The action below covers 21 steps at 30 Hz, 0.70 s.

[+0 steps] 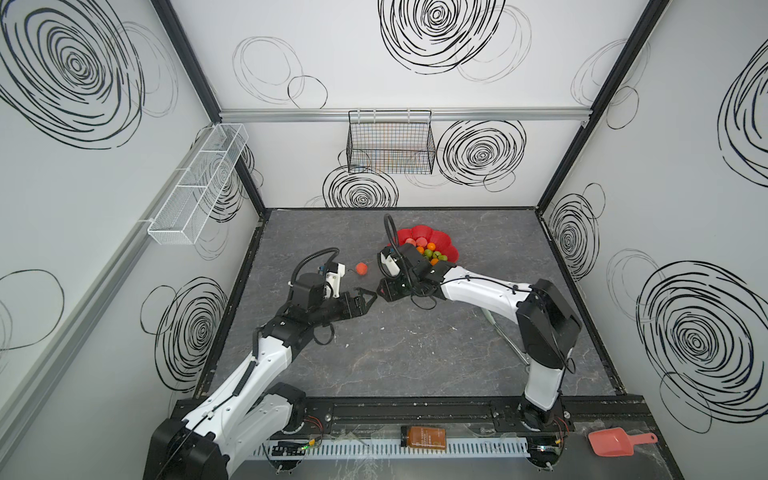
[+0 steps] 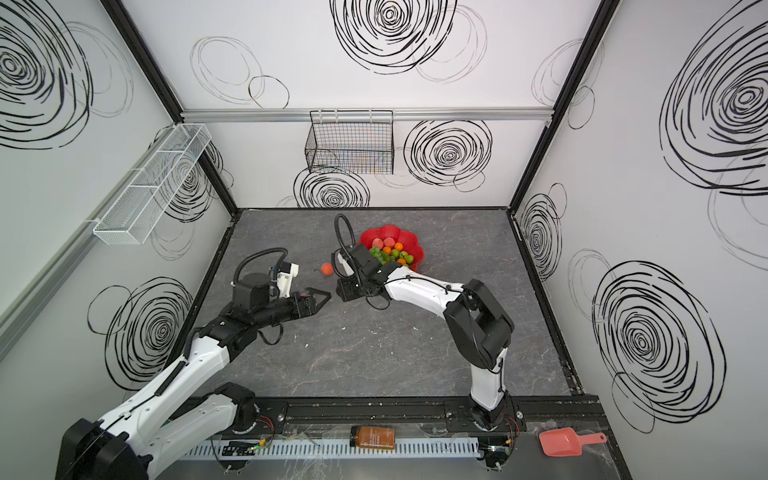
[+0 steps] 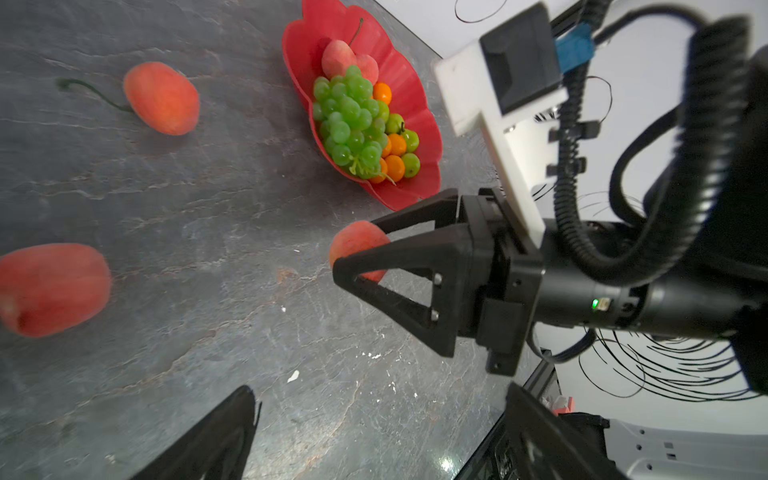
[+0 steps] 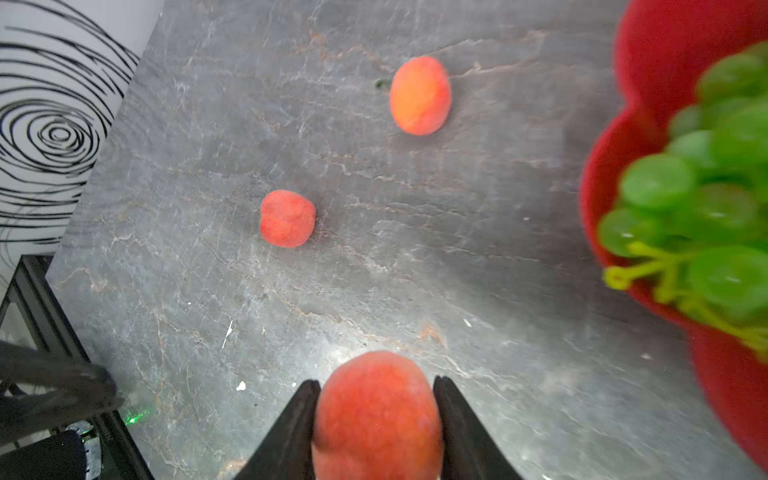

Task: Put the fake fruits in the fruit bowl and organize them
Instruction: 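Carry the peach over the red bowl and lower it with the right gripper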

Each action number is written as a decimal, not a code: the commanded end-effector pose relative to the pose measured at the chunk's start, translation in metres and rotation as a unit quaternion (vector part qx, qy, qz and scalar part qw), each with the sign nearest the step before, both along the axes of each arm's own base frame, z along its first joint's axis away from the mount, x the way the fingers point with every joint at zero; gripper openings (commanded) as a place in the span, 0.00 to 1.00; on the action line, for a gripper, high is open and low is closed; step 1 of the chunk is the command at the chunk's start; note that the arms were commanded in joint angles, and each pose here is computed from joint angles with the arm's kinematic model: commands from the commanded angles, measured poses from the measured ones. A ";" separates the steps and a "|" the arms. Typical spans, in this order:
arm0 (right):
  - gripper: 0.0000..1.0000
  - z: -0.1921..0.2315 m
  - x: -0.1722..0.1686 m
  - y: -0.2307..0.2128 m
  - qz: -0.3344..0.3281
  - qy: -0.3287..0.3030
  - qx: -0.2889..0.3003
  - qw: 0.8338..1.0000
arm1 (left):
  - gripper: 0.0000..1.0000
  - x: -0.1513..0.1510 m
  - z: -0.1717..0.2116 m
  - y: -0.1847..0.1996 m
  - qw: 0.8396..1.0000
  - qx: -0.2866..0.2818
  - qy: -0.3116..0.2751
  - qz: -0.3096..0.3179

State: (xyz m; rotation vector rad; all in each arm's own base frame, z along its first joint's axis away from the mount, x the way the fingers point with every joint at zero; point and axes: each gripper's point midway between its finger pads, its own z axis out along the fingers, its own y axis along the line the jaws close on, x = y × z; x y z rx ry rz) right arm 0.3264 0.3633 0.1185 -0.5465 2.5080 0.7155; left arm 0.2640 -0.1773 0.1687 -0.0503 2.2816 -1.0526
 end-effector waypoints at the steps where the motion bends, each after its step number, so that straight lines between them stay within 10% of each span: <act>1: 0.45 0.021 0.016 -0.025 -0.035 -0.021 0.019 0.999 | 0.96 0.017 0.027 -0.022 0.999 -0.016 -0.048 -0.006; 21: 0.46 0.028 0.130 -0.113 -0.130 -0.058 -0.050 0.989 | 0.96 0.081 0.054 -0.089 0.994 0.004 -0.094 -0.059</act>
